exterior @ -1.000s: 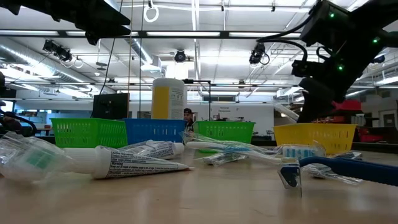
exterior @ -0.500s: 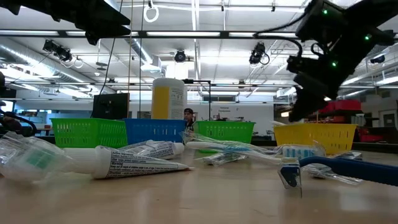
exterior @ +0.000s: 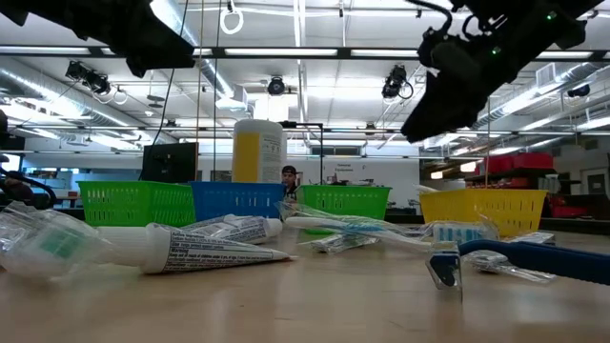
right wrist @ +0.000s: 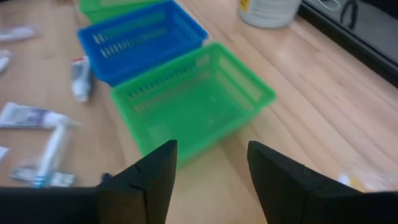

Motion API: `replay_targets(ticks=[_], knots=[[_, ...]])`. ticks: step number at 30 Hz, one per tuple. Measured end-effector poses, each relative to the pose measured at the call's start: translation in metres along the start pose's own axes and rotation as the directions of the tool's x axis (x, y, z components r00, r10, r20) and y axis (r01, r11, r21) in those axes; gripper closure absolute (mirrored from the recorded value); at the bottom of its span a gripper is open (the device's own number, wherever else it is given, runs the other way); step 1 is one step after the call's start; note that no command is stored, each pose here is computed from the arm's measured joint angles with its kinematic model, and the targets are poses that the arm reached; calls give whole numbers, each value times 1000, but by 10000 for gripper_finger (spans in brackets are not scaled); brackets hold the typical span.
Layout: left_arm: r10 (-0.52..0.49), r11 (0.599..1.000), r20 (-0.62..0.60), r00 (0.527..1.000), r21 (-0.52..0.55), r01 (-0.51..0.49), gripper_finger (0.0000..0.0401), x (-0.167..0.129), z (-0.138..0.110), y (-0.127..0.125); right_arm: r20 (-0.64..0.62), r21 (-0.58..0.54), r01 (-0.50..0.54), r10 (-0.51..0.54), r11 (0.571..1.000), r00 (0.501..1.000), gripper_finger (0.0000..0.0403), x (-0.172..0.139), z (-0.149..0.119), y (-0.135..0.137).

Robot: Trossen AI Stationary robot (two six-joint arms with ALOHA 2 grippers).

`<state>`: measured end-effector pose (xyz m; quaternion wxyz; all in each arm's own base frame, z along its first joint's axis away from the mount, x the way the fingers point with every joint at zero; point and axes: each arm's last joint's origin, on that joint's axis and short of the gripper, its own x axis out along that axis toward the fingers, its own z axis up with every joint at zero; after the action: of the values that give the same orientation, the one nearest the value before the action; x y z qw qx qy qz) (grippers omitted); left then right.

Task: Pick & Place Travel size toiletries
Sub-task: Put the blue and white toothbrush into the yellow bin

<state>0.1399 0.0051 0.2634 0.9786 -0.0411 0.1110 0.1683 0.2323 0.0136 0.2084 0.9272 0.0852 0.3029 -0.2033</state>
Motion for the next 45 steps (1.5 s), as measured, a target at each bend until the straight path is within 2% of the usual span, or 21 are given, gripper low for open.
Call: replay_targets(ticks=[8,15,21,29,35,38,45], knots=[[4,1000,-30,1000,18,-3,214,5,-3,-2,17,-32,-70,71,997,997,196,-5,-3,16],[19,994,-144,989,108,-3,214,25,-17,-12,86,-83,-183,190,980,978,196,-9,-1,36],[60,992,-139,988,119,-43,214,32,-19,-17,88,-80,-309,315,948,945,196,5,-9,59],[61,997,-119,991,57,-54,214,32,-16,-17,34,-41,-359,361,932,932,196,21,-25,82],[66,997,-113,991,54,-60,214,32,-16,-17,-41,-92,-353,351,931,935,196,25,-14,105],[65,997,-105,992,50,-60,214,32,-15,-17,-109,-74,-324,315,943,943,196,31,-11,111],[65,997,-106,992,58,-59,214,32,-15,-17,-196,-50,-357,341,933,919,196,46,-20,123]])
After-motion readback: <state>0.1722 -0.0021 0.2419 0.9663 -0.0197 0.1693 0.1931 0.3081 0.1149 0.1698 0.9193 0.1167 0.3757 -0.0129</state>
